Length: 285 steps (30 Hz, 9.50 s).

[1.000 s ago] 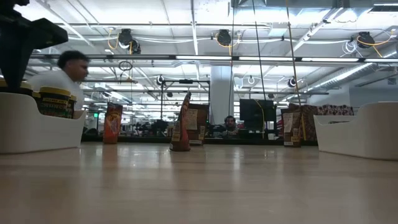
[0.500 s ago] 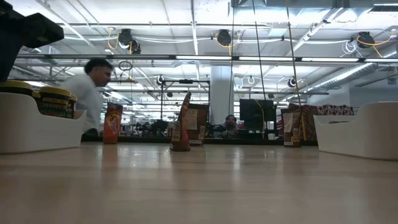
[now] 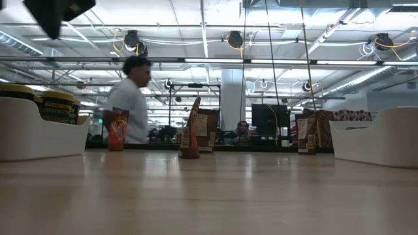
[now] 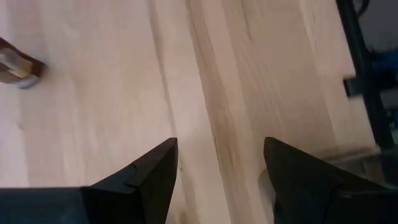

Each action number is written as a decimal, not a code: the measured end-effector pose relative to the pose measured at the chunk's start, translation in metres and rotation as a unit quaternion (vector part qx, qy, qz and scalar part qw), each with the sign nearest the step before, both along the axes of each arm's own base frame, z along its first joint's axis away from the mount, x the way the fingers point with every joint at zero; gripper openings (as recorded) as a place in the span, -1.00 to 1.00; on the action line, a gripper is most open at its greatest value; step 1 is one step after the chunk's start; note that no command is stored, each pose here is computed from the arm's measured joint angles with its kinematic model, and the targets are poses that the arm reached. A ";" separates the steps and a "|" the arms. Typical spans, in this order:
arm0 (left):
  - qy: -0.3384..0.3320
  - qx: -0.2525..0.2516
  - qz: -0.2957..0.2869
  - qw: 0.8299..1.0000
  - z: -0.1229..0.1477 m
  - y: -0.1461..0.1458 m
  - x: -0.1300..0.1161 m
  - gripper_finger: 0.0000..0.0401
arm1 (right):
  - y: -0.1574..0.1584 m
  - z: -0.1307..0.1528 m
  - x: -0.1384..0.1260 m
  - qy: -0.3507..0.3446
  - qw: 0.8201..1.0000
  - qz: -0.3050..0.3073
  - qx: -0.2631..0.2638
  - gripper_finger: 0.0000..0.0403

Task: Sort spices by type
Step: Put the bottom orange seasoning bag into the right white bin

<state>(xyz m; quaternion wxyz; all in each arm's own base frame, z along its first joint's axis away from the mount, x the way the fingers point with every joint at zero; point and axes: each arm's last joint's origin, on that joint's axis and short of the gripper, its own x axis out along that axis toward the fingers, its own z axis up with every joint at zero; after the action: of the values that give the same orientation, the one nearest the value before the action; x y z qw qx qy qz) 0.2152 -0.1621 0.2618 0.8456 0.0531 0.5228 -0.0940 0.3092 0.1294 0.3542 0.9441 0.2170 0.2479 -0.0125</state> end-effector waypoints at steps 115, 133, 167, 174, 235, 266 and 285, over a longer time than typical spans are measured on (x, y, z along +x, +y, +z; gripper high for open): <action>-0.071 -0.067 0.573 0.814 0.020 0.156 0.148 0.21 | -0.209 -0.027 -0.081 0.148 0.977 0.079 -0.134 -1.00; -0.022 -0.053 0.578 0.814 -0.011 0.154 0.160 0.21 | -0.209 -0.028 -0.081 0.152 0.979 0.067 -0.117 -1.00; 0.013 -0.040 0.527 0.849 -0.040 0.155 0.154 -0.95 | -0.209 -0.027 -0.081 0.151 0.980 0.061 -0.110 -1.00; 0.007 -0.051 0.508 0.860 -0.031 0.155 0.156 -0.98 | -0.209 -0.027 -0.081 0.151 0.981 0.056 -0.104 -1.00; -0.345 -0.089 0.110 0.928 0.005 0.202 0.335 -1.00 | -0.176 0.048 -0.196 -0.021 0.966 -0.209 -0.149 -1.00; -0.333 -0.016 0.089 0.938 -0.051 0.232 0.363 -1.00 | -0.179 0.049 -0.191 -0.029 0.966 -0.215 -0.137 -1.00; -0.339 -0.015 0.091 0.936 -0.063 0.236 0.367 -1.00 | -0.179 0.047 -0.190 -0.018 0.967 -0.210 -0.143 -1.00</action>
<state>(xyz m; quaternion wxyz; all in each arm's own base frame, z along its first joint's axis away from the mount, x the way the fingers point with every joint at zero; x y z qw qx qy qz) 0.5819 0.0736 0.1987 0.9783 0.0213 0.2059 -0.0008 0.1197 -0.0495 0.4014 0.9458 0.1268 0.1757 -0.2417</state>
